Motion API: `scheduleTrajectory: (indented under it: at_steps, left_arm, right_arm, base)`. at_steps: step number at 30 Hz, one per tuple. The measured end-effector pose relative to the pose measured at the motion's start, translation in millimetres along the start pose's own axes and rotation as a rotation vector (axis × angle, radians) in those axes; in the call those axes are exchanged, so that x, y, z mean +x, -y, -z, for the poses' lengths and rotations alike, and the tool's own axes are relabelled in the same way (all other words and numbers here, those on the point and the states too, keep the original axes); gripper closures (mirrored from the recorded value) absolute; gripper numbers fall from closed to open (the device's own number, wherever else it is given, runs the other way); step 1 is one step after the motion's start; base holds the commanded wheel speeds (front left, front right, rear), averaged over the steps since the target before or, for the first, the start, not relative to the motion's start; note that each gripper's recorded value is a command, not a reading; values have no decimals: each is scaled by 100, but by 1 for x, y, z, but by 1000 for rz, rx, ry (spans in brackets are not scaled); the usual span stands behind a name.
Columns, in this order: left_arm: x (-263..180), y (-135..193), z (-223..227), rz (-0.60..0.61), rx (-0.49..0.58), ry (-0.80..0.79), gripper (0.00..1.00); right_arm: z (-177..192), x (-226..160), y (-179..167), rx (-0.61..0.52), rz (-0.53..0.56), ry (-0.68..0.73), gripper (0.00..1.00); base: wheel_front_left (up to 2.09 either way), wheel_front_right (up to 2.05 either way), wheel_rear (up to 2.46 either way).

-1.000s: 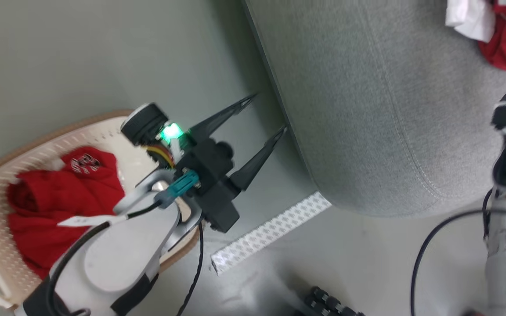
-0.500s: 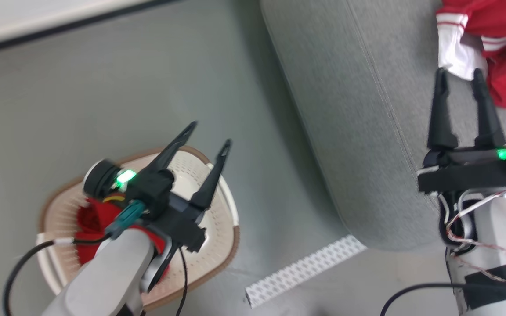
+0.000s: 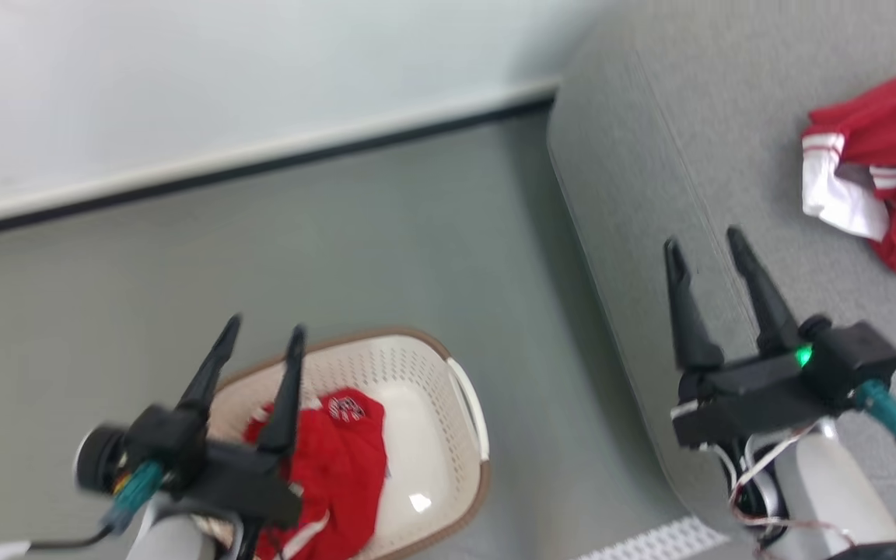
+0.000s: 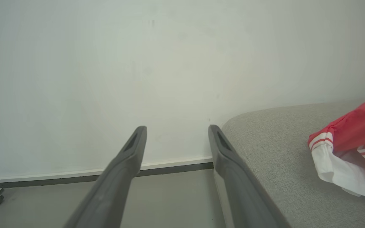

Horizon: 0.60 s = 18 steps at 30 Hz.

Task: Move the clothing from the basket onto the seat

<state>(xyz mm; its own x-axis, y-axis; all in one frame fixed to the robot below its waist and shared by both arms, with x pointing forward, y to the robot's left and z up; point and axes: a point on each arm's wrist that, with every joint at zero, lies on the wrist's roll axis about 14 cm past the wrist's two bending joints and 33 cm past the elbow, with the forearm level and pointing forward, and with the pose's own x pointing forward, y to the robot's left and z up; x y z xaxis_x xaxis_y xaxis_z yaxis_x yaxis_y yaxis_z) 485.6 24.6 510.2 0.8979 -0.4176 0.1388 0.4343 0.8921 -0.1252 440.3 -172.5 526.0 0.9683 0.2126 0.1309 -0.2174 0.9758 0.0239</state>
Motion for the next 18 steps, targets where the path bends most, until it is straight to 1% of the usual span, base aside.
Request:
scheduleTrajectory:
  at_steps: [7,11,14,18]
  left_arm:
    - [-52,-38,-28,-186,37,33,0]
    - [-83,-47,-38,-263,27,45,0]
    - [-105,-57,-52,-325,48,75,0]
    - [-132,-59,-75,-386,79,136,0]
  right_arm:
    - [-18,-13,-27,3,-61,41,0]
    - [-21,-29,-41,12,-75,46,0]
    - [-22,-42,-49,22,-81,47,0]
    - [-26,-58,-57,22,-81,57,0]
  base:
    - [0,0,0]
    - [0,0,0]
    - [0,0,0]
    - [0,0,0]
